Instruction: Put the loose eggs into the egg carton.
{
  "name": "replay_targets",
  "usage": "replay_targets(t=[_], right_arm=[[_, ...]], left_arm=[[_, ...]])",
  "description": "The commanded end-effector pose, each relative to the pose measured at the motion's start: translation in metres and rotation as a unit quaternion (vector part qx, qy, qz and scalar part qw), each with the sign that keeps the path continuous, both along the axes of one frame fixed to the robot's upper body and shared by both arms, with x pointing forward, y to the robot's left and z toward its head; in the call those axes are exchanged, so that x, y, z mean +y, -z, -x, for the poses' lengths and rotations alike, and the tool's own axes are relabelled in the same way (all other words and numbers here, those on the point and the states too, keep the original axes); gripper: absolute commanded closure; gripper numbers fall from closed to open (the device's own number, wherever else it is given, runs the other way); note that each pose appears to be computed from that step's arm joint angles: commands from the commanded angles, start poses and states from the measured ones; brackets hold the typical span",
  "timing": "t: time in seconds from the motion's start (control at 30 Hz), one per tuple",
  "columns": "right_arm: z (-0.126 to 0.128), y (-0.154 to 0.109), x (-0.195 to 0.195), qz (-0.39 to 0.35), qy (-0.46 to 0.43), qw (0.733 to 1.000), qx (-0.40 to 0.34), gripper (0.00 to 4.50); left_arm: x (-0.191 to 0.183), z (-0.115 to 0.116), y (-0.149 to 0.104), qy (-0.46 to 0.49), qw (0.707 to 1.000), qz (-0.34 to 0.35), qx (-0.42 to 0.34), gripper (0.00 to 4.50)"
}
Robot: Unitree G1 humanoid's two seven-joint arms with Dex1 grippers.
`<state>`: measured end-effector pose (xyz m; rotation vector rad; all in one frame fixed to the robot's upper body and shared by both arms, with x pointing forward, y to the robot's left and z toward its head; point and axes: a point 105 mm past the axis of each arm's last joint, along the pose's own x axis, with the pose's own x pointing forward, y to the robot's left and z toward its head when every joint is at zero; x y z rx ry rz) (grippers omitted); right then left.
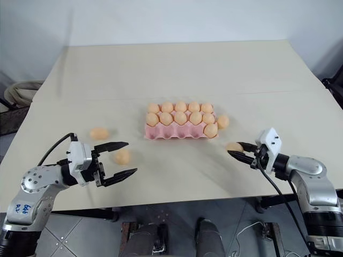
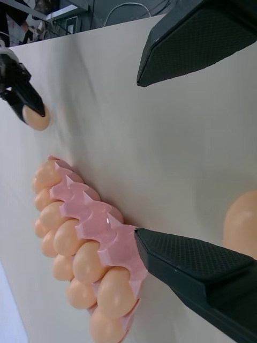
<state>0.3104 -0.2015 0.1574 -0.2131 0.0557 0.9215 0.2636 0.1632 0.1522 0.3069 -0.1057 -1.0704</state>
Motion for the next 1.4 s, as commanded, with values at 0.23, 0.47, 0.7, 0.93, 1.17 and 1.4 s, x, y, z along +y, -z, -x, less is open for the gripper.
replay_targets(t=[0.23,0.47,0.7,0.93,1.17,1.4], right_arm=[[-0.035,-0.049,0.076,-0.01,-0.005,0.999,-0.046,3.04],[-0.054,-0.029,0.082,0.026,0.003,0.999,-0.024,3.04],[-0.051,-0.021,0.077,0.028,-0.001,1.0,-0.012,2.16],[-0.026,-0.046,0.071,-0.026,-0.027,0.998,-0.058,0.04],[0.01,-0.036,-0.02,-0.032,0.105,0.99,-0.085,0.04],[0.056,0.005,-0.089,-0.011,0.234,0.97,-0.06,0.04]], left_arm=[[0.001,-0.003,-0.003,-0.009,1.0,0.012,0.0,0.0],[0.0,-0.001,-0.005,-0.014,1.0,0.013,-0.002,0.0],[0.0,0.0,-0.005,-0.017,1.0,0.017,-0.001,0.0],[-0.008,-0.008,-0.005,0.007,1.0,0.018,0.002,0.0],[-0.017,-0.018,-0.004,0.037,0.999,0.029,0.012,0.0],[-0.024,-0.03,-0.008,0.06,0.997,0.048,0.018,0.0]])
